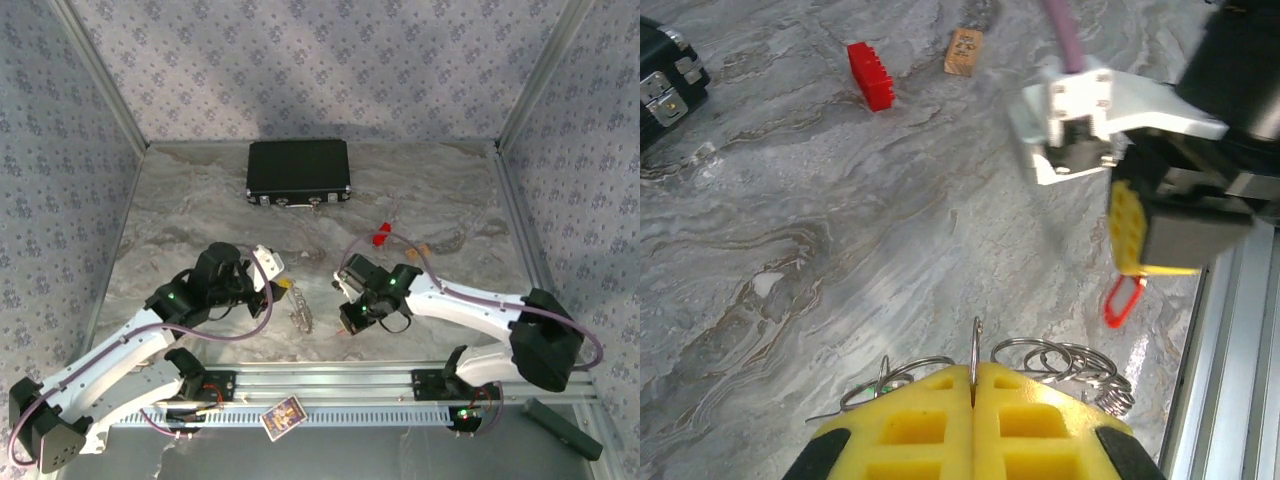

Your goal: Put the keys on the keyring

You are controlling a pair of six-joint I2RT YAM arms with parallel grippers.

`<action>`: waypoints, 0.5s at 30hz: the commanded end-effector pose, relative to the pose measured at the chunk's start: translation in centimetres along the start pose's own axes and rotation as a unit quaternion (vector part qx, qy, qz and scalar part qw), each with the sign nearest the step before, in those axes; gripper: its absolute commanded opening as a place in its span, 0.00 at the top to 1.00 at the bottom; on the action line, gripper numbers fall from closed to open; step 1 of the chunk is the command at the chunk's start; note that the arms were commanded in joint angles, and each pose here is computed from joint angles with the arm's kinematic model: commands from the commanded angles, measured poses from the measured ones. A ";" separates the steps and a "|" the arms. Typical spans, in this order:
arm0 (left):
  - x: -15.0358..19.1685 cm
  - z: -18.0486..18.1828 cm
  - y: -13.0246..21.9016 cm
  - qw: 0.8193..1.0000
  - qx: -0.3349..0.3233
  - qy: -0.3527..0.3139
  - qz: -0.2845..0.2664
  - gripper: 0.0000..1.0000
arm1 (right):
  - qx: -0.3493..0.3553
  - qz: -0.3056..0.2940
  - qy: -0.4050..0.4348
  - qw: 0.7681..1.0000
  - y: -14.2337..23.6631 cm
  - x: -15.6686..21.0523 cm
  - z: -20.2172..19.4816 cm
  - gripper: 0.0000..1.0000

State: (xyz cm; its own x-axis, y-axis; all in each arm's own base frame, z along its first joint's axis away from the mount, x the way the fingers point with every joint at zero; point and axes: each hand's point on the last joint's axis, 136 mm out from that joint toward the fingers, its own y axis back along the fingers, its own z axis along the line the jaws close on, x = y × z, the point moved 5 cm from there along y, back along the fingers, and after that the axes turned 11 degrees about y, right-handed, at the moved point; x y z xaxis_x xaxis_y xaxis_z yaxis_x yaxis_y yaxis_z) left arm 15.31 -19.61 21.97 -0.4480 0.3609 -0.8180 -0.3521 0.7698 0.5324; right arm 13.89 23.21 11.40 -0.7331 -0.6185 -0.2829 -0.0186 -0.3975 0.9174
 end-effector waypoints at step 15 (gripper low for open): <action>-2.2 0.5 -0.2 0.998 -0.027 -0.020 -0.057 1.00 | 0.085 -0.031 -0.009 0.996 -4.2 -6.6 -4.7 1.00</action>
State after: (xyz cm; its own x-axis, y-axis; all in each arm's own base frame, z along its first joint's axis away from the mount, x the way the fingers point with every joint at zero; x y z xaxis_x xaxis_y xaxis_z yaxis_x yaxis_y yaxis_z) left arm 16.41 -19.90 22.56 -0.4103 0.3287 -0.8506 -0.4186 0.7608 0.4959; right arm 20.81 25.31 7.90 -0.7525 -0.5819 -0.3084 -0.1370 -0.3197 0.9376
